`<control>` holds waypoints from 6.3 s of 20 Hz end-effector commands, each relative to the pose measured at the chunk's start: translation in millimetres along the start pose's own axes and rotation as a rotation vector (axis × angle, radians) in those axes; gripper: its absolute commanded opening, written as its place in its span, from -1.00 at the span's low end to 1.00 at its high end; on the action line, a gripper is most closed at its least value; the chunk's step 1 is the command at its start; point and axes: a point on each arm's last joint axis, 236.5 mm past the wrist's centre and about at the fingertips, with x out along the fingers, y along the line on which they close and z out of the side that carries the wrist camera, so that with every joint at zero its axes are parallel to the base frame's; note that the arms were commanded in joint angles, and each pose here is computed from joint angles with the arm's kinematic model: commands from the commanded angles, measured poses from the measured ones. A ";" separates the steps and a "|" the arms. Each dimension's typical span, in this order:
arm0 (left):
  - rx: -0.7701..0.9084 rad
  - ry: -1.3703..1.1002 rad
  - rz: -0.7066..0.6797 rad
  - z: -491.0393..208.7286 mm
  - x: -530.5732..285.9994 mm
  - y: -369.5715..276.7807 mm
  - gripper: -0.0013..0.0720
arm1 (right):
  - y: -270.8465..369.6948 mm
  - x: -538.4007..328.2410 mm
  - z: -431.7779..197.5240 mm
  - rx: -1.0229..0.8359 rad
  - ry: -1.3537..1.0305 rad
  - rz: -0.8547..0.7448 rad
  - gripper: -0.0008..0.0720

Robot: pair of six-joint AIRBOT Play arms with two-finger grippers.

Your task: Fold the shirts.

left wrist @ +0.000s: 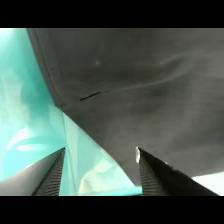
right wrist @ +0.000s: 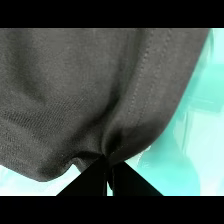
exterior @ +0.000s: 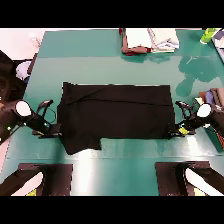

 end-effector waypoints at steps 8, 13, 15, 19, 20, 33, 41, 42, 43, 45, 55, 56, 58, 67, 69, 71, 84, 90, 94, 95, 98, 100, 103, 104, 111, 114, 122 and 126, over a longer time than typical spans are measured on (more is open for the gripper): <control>-0.049 -0.026 -0.119 -5.1 31.7 -18.0 -0.84 | 0.7 0.0 1.7 -0.006 -0.007 -0.002 -0.93; 0.051 -0.099 -0.069 9.9 -6.9 -16.8 -0.90 | 4.9 -21.0 6.7 -0.025 -0.004 -0.003 -0.93; 0.097 -0.136 -0.029 0.8 -31.2 -12.7 -0.90 | -3.6 -36.2 2.6 -0.047 0.002 -0.051 -0.93; 0.145 -0.119 -0.028 -40.3 -56.4 -15.8 -0.90 | -19.4 -68.7 -21.6 -0.067 -0.033 -0.129 -0.94; 0.154 -0.108 -0.028 -47.6 -61.9 -16.8 -0.89 | -24.6 -76.5 -29.0 -0.063 -0.043 -0.147 -0.94; 0.287 -0.427 -0.006 123.8 -124.0 -44.8 -0.89 | -43.5 -123.4 71.6 0.004 -0.216 -0.158 -0.94; 0.292 -0.415 -0.047 221.1 -81.3 -53.4 -0.89 | -25.4 -109.3 170.8 0.020 -0.211 -0.048 -0.94; 0.282 -0.407 -0.058 223.5 -74.8 -54.0 -0.89 | -20.3 -107.2 180.0 0.016 -0.214 -0.032 -0.94; 0.277 -0.403 -0.060 225.1 -71.3 -53.7 -0.89 | -18.2 -104.3 186.9 0.011 -0.210 -0.030 -0.94; 0.275 -0.419 -0.059 228.9 -72.5 -53.8 -0.89 | -14.9 -98.5 199.2 0.000 -0.205 -0.030 -0.94; 0.238 -0.326 -0.102 209.3 -95.3 -67.3 -0.46 | -34.0 -130.0 208.3 -0.018 -0.297 -0.042 0.10; 0.237 -0.318 -0.119 206.8 -96.0 -71.2 -0.90 | -42.8 -125.0 199.2 0.004 -0.285 -0.041 0.32; 0.230 -0.319 -0.157 206.0 -97.3 -79.7 -0.89 | -59.2 -105.6 180.3 0.052 -0.233 -0.035 0.59; 0.261 -0.359 -0.238 208.6 -99.0 -119.2 -0.89 | -38.4 -29.2 161.7 0.071 -0.134 0.063 0.59; 0.287 -0.361 -0.241 206.1 -96.4 -131.4 -0.89 | -31.4 -24.9 163.4 0.050 -0.131 0.060 0.52; 0.305 -0.361 -0.245 203.7 -94.4 -140.8 -0.89 | -28.4 -24.4 163.7 0.033 -0.132 0.052 0.09; 0.505 -0.301 -0.290 177.5 -3.7 -279.0 -0.90 | 31.7 -150.3 154.3 -0.134 -0.337 0.063 -0.94; 0.567 -0.216 -0.319 159.0 44.6 -325.1 -0.90 | 127.2 -234.3 144.9 -0.311 -0.500 0.118 -0.94; 0.546 -0.186 -0.334 157.2 59.1 -328.3 -0.90 | 187.9 -270.1 129.4 -0.424 -0.569 0.228 -0.94; 0.547 -0.185 -0.333 157.2 60.0 -327.8 -0.90 | 196.7 -276.1 127.4 -0.435 -0.586 0.240 -0.94; 0.548 -0.187 -0.331 157.8 60.0 -327.6 -0.90 | 217.3 -286.0 119.6 -0.471 -0.610 0.266 -0.94; 0.548 -0.188 -0.329 158.1 60.0 -327.2 -0.90 | 228.2 -293.1 115.9 -0.484 -0.629 0.284 -0.94; 0.554 -0.180 -0.320 158.4 52.2 -325.0 -0.90 | 244.5 -301.9 110.5 -0.508 -0.656 0.309 -0.94; 0.558 -0.192 -0.305 163.6 42.5 -321.8 -0.90 | 248.7 -299.8 109.1 -0.513 -0.650 0.315 -0.94; 0.485 -0.499 -0.260 224.8 -115.4 -255.8 -0.89 | 335.9 -264.1 98.8 -0.598 -0.588 0.481 -0.94; 0.431 -0.670 -0.133 237.6 -199.1 -186.3 -0.89 | 398.8 -228.9 89.5 -0.640 -0.553 0.580 -0.93; 0.289 -0.983 0.061 202.6 -345.2 -78.3 -0.89 | 561.7 -102.5 45.4 -0.872 -0.607 0.688 0.10; 0.282 -0.971 0.067 196.1 -345.9 -73.9 -0.89 | 541.6 -110.1 58.4 -0.957 -0.580 0.557 0.08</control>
